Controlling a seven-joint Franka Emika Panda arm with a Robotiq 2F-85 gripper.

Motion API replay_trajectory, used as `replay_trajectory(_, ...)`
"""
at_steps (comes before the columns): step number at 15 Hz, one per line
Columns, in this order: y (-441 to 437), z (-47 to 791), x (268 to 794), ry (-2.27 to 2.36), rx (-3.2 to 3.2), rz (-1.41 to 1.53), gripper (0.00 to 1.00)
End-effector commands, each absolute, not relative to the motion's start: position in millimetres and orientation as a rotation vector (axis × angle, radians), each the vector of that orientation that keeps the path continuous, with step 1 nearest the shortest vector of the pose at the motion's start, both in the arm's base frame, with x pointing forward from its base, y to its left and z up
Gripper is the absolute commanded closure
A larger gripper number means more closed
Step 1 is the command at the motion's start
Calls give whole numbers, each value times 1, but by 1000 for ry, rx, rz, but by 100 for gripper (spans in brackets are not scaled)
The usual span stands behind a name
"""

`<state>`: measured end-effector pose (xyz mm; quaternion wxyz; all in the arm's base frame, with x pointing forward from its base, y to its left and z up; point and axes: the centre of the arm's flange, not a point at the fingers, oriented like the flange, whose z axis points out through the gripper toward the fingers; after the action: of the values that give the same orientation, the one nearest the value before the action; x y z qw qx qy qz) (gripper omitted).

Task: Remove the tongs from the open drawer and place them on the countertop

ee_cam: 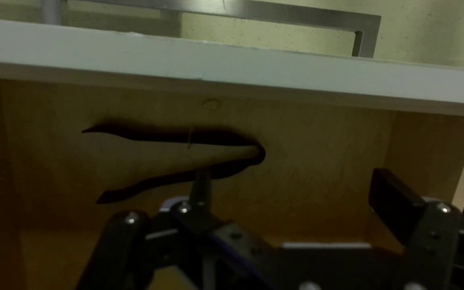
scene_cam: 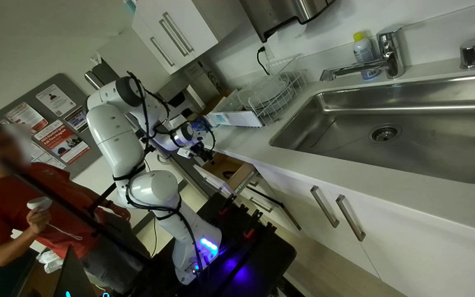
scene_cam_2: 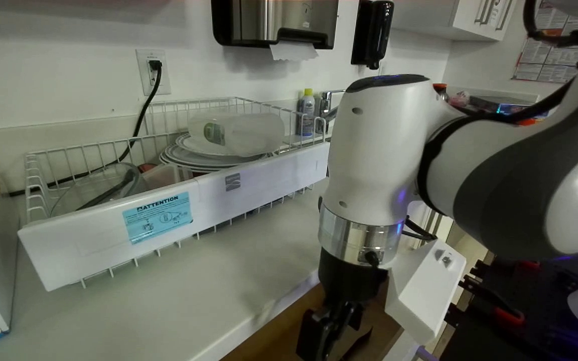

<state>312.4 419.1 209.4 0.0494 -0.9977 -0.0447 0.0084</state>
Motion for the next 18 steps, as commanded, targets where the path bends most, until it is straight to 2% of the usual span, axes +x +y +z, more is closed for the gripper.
replay_trajectory(1,414,197,326,-111,-3054,36,0)
replay_trajectory(7,394,158,349,-95,-3020,73,0)
replay_trajectory(18,405,105,328,-85,-2973,161,0)
